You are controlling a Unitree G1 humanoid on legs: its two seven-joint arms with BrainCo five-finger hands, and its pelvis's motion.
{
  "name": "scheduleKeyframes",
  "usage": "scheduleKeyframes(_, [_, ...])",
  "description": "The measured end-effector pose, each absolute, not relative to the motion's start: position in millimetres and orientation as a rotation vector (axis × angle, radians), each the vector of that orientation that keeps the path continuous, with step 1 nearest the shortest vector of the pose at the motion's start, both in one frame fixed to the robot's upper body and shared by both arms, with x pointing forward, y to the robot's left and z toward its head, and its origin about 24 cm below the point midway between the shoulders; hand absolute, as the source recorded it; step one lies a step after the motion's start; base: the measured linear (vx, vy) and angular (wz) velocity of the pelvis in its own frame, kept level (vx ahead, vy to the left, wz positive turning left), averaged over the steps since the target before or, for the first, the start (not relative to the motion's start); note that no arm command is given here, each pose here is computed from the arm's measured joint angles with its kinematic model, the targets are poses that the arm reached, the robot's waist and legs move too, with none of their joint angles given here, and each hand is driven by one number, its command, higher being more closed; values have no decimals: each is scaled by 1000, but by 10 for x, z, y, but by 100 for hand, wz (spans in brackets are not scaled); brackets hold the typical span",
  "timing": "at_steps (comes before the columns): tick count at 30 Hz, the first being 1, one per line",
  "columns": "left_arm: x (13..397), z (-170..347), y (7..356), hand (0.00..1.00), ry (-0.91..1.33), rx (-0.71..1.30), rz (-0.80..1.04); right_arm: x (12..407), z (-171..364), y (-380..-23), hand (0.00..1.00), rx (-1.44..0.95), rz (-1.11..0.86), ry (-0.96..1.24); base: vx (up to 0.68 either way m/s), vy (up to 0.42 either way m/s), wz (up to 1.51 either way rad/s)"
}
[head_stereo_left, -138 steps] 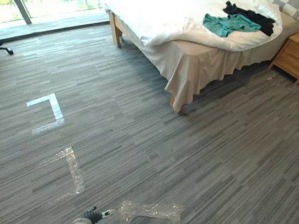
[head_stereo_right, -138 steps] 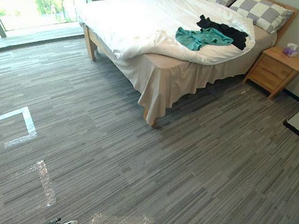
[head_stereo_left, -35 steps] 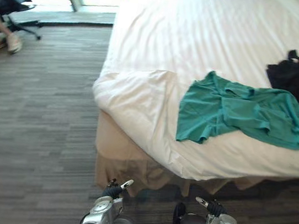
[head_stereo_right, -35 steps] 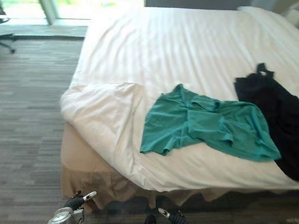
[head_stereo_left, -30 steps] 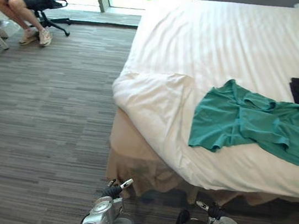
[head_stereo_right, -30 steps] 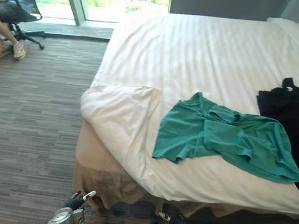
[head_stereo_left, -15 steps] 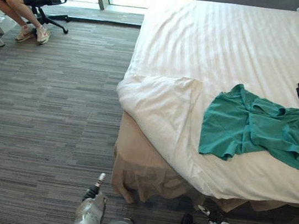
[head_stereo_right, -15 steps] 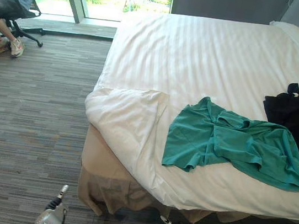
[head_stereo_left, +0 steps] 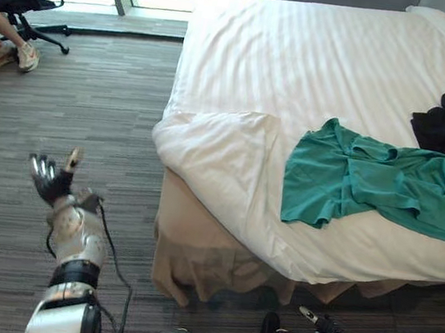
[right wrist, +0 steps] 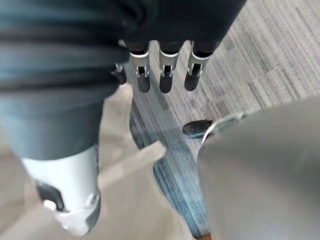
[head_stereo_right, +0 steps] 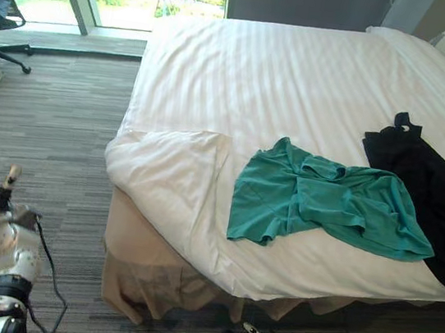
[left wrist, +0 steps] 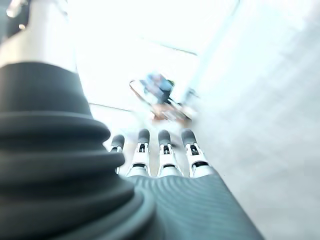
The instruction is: Tidy the bed and pick cloth on bed and put in laundry
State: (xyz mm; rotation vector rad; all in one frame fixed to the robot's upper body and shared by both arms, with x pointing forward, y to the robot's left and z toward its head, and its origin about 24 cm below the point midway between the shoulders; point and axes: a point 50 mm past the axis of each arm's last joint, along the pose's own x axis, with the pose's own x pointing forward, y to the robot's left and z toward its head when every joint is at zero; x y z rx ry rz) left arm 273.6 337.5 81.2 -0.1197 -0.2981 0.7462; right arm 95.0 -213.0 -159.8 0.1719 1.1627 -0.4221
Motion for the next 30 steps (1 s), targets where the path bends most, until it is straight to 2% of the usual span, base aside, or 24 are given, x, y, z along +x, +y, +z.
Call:
scheduleKeyframes(4, [2967, 1356, 3260, 0, -424, 123, 555, 766, -1619, -2187, 0, 188, -472, 1183, 23, 12, -13])
scheduleKeyframes(6, [3171, 1650, 3006, 0, -468, 289, 384, 603, -1637, -2226, 0, 203, -512, 1210, -8, 10, -6])
scheduleKeyframes(8, [3258, 1767, 2851, 0, -476, 391, 296, 571, -1639, -2238, 0, 209, -521, 1212, -38, 5, -16])
scheduleKeyframes(13, [3484, 1760, 2482, 0, -375, 570, 127, 591, -1628, -2257, 0, 221, -530, 1196, -74, -16, -24])
scheduleKeyframes(15, [3582, 1622, 2335, 0, -272, 663, 57, 546, -1635, -2253, 0, 229, -538, 1207, -87, -35, -20])
scheduleKeyframes(24, [3834, 1552, 2339, 0, -53, 794, 133, 455, -1611, -2310, 0, 204, -532, 1203, -67, -34, -18])
scheduleKeyframes(30, [3970, 1850, 2192, 0, -70, 850, 236, 788, -1517, -2370, 0, 203, -484, 1088, -51, -21, -19])
